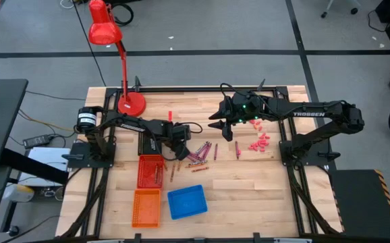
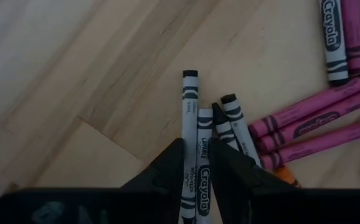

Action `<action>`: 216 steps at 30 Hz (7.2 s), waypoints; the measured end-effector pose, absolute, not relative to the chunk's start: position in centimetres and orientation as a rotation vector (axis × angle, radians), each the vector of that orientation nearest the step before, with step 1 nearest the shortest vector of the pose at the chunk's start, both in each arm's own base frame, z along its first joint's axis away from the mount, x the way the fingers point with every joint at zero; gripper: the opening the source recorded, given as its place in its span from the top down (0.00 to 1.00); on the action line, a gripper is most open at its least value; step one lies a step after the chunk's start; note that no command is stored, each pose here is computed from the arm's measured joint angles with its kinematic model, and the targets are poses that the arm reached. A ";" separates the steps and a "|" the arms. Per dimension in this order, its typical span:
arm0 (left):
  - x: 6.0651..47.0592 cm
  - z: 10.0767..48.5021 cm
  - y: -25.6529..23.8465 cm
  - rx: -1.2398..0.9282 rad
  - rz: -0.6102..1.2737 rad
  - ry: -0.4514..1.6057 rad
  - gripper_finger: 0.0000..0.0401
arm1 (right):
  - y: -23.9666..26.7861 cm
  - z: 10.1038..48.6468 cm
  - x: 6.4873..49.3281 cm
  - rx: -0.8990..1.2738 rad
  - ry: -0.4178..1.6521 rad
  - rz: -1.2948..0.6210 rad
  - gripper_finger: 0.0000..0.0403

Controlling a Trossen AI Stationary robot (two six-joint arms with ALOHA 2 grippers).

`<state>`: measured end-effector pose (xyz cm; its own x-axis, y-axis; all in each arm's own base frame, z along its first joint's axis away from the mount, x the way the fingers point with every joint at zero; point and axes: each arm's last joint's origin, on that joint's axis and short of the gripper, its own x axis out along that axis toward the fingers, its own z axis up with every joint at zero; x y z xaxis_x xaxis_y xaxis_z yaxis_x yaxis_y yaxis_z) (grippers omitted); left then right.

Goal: Sort crayons
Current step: Put the black crayon into the black bin

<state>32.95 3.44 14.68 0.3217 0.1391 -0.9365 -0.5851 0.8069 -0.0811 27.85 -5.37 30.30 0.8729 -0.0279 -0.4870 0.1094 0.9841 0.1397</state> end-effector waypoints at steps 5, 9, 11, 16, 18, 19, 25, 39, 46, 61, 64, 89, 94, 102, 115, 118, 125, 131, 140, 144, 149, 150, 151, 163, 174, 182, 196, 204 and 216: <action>33.3 15.1 3.5 -0.458 0.491 1.138 0.80 | -5.4 30.3 27.9 0.161 0.506 -0.070 0.60; 33.5 15.4 3.8 -0.464 0.495 1.135 0.80 | -5.4 30.3 27.9 0.150 0.506 -0.066 0.60; 33.5 15.7 4.0 -0.465 0.500 1.141 0.80 | -5.4 30.3 27.9 0.149 0.506 -0.066 0.60; 33.4 16.3 4.5 -0.415 0.484 1.195 0.80 | -5.4 30.3 27.8 0.148 0.506 -0.066 0.60; 33.2 16.4 4.8 -0.423 0.487 1.220 0.80 | -5.5 30.3 27.8 0.148 0.506 -0.069 0.60; 33.1 16.4 4.9 -0.439 0.477 1.233 0.80 | -5.5 30.3 27.8 0.149 0.506 -0.070 0.60; 32.4 16.3 5.3 -0.520 0.467 1.300 0.77 | -5.5 30.3 27.8 0.150 0.505 -0.067 0.60; 32.9 15.2 4.9 -0.495 0.453 1.309 0.62 | -5.6 30.5 27.9 0.147 0.478 -0.066 0.60; 33.0 14.7 5.0 -0.448 0.453 1.320 0.62 | -5.6 30.5 28.0 0.164 0.475 -0.069 0.60; 33.0 14.4 5.0 -0.391 0.443 1.335 0.80 | -5.6 30.5 28.0 0.165 0.476 -0.069 0.60; 33.0 14.4 5.0 -0.390 0.445 1.335 0.89 | -5.6 30.5 28.0 0.165 0.476 -0.069 0.60; 32.6 17.2 5.1 -0.640 0.618 1.176 0.94 | -5.5 30.5 27.9 0.170 0.484 -0.053 0.60; 31.7 19.5 4.9 -0.719 0.646 1.107 0.94 | -5.5 30.4 27.9 0.175 0.488 -0.050 0.60; 29.1 24.9 4.3 -0.833 0.642 0.945 0.94 | -5.5 30.4 27.9 0.175 0.491 -0.048 0.60; 23.8 26.3 3.7 -0.837 0.870 1.173 0.94 | -5.6 31.0 28.1 0.144 0.430 -0.045 0.60; 24.2 25.6 3.8 -0.843 0.894 1.167 0.93 | -5.6 31.1 28.2 0.140 0.417 -0.045 0.60; 23.9 22.8 4.1 -0.857 0.948 1.216 0.89 | -5.8 31.2 28.2 0.134 0.408 -0.053 0.60; 23.4 20.5 4.0 -0.860 0.962 1.231 0.88 | -5.8 31.2 28.2 0.132 0.407 -0.052 0.60; 23.4 20.0 4.0 -0.902 0.974 1.202 0.74 | -5.7 31.1 28.2 0.133 0.411 -0.050 0.60; 23.9 20.3 4.1 -0.956 0.925 1.136 0.66 | -5.7 31.1 28.2 0.135 0.413 -0.050 0.60; 25.8 21.2 3.9 -0.960 0.765 0.954 0.64 | -5.7 31.1 28.2 0.135 0.414 -0.050 0.60; 26.2 21.4 3.8 -0.947 0.733 0.929 0.64 | -5.7 31.1 28.2 0.135 0.413 -0.050 0.60; 26.5 21.5 3.7 -0.937 0.707 0.905 0.64 | -5.7 31.1 28.2 0.134 0.412 -0.050 0.60; 29.0 18.6 2.0 -0.857 0.653 0.966 0.64 | -5.7 31.2 28.2 0.129 0.401 -0.045 0.60; 32.6 17.1 1.7 -0.641 0.600 1.082 0.64 | -6.0 31.2 28.2 0.131 0.398 -0.053 0.60; 32.9 16.6 2.0 -0.520 0.637 1.140 0.64 | -6.0 31.2 28.2 0.144 0.408 -0.054 0.60; 32.8 16.5 2.1 -0.272 0.454 1.217 0.64 | -6.1 31.1 28.1 0.145 0.412 -0.058 0.60; 32.7 16.5 2.9 -0.250 0.447 1.227 0.64 | -6.1 31.1 28.1 0.163 0.415 -0.062 0.60; 33.1 16.7 3.4 -0.252 0.348 1.200 0.64 | -6.1 31.1 28.1 0.171 0.414 -0.073 0.60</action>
